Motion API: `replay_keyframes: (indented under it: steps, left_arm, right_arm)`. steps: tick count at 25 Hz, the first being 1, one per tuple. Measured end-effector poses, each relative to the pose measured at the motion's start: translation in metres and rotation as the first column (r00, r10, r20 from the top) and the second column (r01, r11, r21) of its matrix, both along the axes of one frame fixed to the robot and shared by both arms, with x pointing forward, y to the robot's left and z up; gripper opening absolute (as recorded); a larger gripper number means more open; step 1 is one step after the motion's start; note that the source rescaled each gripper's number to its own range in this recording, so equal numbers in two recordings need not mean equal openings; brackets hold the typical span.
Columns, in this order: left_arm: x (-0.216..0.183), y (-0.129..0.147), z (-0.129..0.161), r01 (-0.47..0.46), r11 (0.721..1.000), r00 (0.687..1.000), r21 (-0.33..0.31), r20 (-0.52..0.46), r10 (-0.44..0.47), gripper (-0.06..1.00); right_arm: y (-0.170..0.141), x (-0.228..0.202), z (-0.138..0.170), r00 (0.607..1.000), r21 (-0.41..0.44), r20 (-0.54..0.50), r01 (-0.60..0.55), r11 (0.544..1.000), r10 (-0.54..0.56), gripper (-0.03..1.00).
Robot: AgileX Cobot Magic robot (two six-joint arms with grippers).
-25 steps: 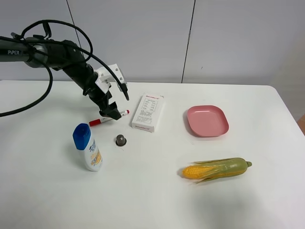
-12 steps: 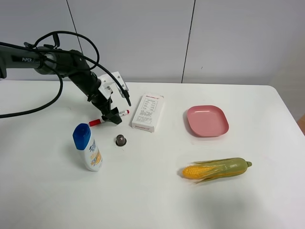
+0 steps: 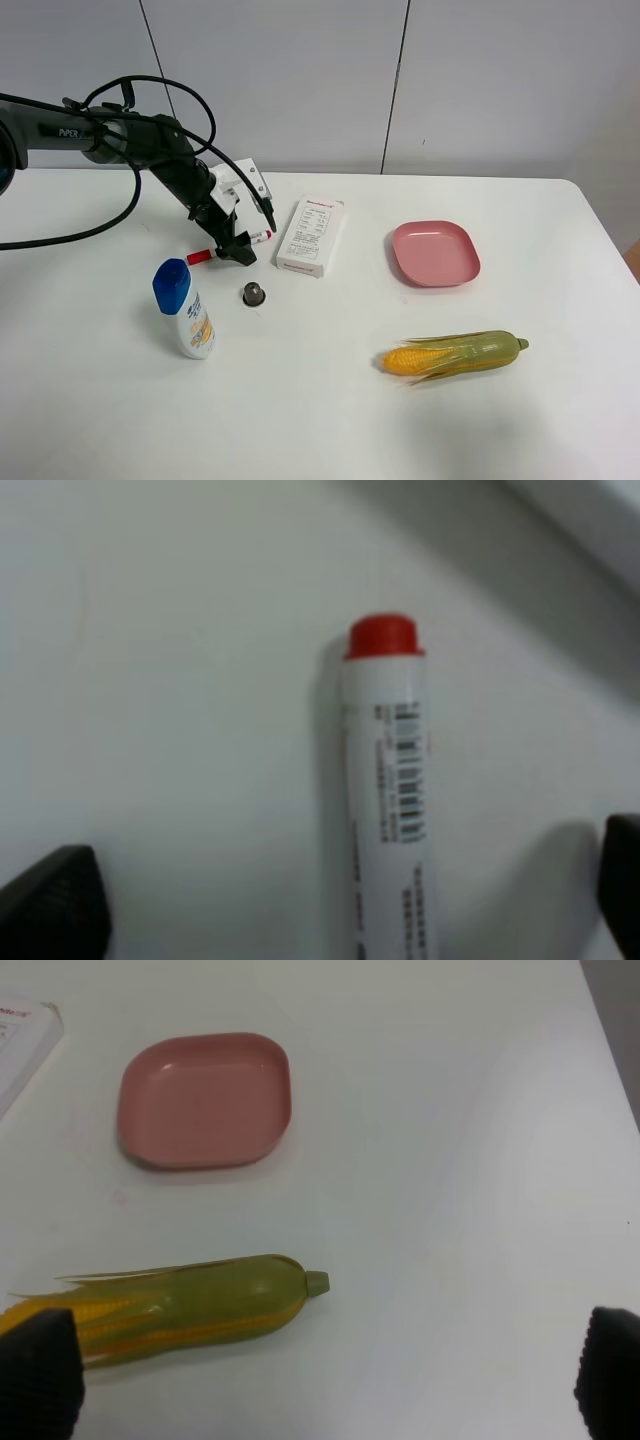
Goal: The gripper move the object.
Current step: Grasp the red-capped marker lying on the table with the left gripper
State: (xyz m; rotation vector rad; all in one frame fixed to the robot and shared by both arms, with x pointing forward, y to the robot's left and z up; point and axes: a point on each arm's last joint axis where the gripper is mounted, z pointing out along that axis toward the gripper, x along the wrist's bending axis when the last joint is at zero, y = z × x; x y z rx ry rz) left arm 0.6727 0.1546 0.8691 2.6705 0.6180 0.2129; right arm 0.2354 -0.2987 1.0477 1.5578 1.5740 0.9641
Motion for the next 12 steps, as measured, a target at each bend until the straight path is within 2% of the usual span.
replay_keyframes:
  steps: [8,9,10,11,12]
  left_arm:
    - [0.0003,-0.0038,-0.0001,0.003,1.000,1.000,0.000,0.016,-0.003,0.98]
    - [0.0002,-0.0038,-0.0001,0.003,1.000,1.000,0.000,0.015,-0.003,0.93]
    - [-0.0002,-0.0039,-0.0002,0.004,1.000,1.000,0.000,0.012,-0.004,0.84]
    - [-0.0010,-0.0039,-0.0004,0.008,1.000,1.000,0.000,0.003,-0.008,0.73]
    - [-0.0020,-0.0040,-0.0006,0.012,1.000,1.000,0.000,-0.008,-0.012,0.56]
  right_arm:
    - [0.0000,0.0000,0.0000,1.000,0.000,0.000,0.000,1.000,0.000,1.00]
    - [0.0000,0.0000,0.0000,1.000,0.000,0.000,0.000,1.000,0.000,1.00]
    - [0.0000,0.0000,0.0000,1.000,0.000,0.000,0.000,1.000,0.000,1.00]
    - [0.0000,0.0000,0.0000,1.000,0.000,0.000,0.000,1.000,0.000,1.00]
    - [0.0000,0.0000,0.0000,1.000,0.000,0.000,0.000,1.000,0.000,1.00]
